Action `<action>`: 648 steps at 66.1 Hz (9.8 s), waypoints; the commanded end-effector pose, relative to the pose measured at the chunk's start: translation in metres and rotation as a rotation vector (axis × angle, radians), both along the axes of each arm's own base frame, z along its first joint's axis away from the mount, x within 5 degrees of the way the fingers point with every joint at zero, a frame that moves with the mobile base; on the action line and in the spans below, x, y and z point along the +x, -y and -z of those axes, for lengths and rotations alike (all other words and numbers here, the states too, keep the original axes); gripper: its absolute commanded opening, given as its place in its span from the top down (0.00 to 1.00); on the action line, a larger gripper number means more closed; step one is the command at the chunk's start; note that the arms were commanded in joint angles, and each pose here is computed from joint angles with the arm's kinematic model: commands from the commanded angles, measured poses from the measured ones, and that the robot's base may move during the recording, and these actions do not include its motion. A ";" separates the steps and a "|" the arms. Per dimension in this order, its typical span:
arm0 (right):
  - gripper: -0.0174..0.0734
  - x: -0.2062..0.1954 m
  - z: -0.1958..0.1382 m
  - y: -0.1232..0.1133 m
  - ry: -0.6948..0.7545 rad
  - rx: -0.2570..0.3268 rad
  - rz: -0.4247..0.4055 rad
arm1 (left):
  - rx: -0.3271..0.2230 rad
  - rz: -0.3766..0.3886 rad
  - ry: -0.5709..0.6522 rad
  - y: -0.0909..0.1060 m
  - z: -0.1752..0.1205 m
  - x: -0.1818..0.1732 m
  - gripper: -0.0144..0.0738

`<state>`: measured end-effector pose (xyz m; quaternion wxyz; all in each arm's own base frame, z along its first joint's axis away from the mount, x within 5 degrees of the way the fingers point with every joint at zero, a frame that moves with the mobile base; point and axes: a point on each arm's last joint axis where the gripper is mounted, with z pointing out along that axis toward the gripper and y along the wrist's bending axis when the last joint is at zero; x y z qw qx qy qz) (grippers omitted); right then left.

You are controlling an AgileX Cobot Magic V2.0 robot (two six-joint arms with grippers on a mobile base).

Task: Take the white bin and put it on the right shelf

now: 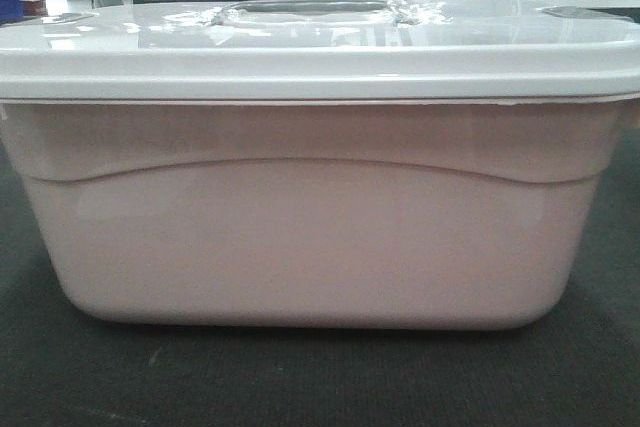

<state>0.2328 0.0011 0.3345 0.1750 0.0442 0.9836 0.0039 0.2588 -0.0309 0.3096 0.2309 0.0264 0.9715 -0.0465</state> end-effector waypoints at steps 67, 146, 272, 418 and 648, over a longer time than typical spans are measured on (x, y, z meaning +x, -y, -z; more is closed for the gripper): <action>0.24 0.031 -0.014 0.008 0.198 0.691 -0.234 | -0.859 0.312 0.066 0.015 -0.031 0.030 0.34; 0.11 0.051 0.027 -0.046 0.011 0.980 -0.340 | -0.905 0.426 -0.076 0.041 -0.003 0.022 0.34; 0.30 0.012 -0.038 -0.056 0.263 0.891 -0.540 | -0.832 0.633 0.040 0.069 -0.044 -0.001 0.57; 0.30 -0.093 -0.123 -0.070 0.703 0.906 -0.702 | -0.768 0.674 0.621 0.054 -0.165 -0.128 0.57; 0.33 -0.091 -0.124 -0.070 0.714 0.903 -0.688 | -0.768 0.673 0.620 0.054 -0.165 -0.128 0.57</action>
